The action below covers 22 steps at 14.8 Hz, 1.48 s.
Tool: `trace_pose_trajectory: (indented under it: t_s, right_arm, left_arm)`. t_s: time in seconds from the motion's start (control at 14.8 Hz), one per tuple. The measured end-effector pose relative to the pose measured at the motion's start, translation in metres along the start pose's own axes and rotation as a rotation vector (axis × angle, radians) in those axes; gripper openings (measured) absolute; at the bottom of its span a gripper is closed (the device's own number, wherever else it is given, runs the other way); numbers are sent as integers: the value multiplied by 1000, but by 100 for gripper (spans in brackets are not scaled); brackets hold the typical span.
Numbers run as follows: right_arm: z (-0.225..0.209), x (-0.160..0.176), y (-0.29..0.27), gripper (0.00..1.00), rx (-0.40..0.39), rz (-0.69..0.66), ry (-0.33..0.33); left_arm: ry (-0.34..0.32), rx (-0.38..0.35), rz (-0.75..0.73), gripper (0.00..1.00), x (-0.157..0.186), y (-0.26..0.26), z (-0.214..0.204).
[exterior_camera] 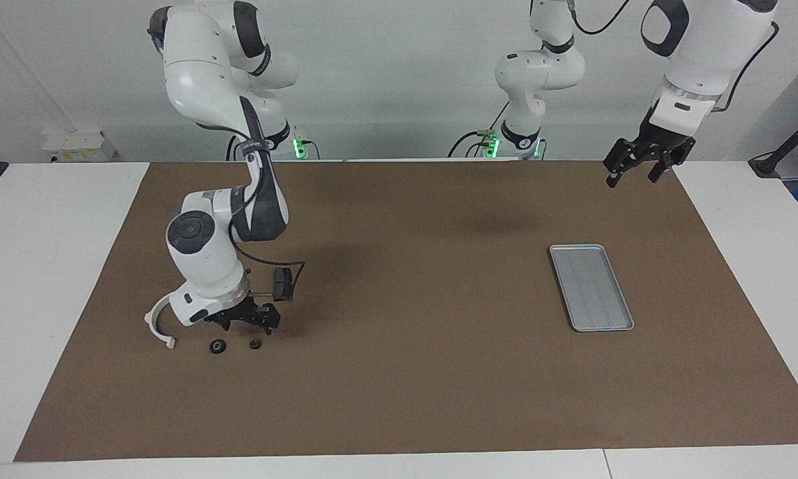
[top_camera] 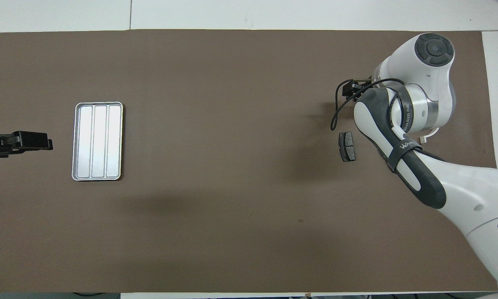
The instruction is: Pick bearing gear from pile to tray
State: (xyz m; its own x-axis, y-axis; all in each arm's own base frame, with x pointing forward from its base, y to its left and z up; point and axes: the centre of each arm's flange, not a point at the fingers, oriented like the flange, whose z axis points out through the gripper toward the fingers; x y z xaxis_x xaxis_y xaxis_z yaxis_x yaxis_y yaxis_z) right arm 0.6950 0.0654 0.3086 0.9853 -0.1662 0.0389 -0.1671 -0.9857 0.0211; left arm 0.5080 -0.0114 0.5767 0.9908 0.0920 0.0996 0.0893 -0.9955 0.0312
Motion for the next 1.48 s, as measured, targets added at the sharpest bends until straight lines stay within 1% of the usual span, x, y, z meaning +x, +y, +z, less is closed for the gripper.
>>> trace_pose_trajectory:
  t_s: [0.13,0.34,0.61,0.67,0.74,0.81,0.88,1.01,1.08,1.15,1.28,1.42,1.48]
  right_arm:
    - [17,5,-12,100,-4,31,-9]
    - [27,13,-14,100,-6,45,-6]
    - [23,19,-9,100,-4,55,5]
    - [22,19,-9,93,-3,57,7]
    - [22,20,-7,90,-3,61,6]
    - [23,20,-4,90,-4,65,5]
    - [24,21,-1,81,-5,69,2]
    - [26,21,4,80,-7,75,-5]
    - [27,21,5,70,-8,77,-7]
    - [26,22,4,61,-6,77,-5]
    - [25,22,4,60,-5,77,-6]
    - [24,22,2,49,-1,77,-4]
    - [24,22,2,48,0,77,-4]
  left_arm:
    - [16,-3,-8,100,-1,8,21]
    - [23,-5,-33,100,7,11,56]
    - [36,-11,-88,100,37,24,132]
    - [45,-14,-98,100,44,25,150]
    - [46,-14,-104,100,48,25,164]
    - [46,-14,-109,100,51,23,174]
    - [53,-14,-113,100,54,22,183]
    - [61,-16,-120,100,60,21,204]
    - [60,-15,-123,100,61,21,214]
    - [59,-15,-125,100,62,20,220]
    - [59,-14,-129,100,64,19,223]
    - [62,-15,-131,100,65,19,222]
    - [63,-16,-133,100,65,20,221]
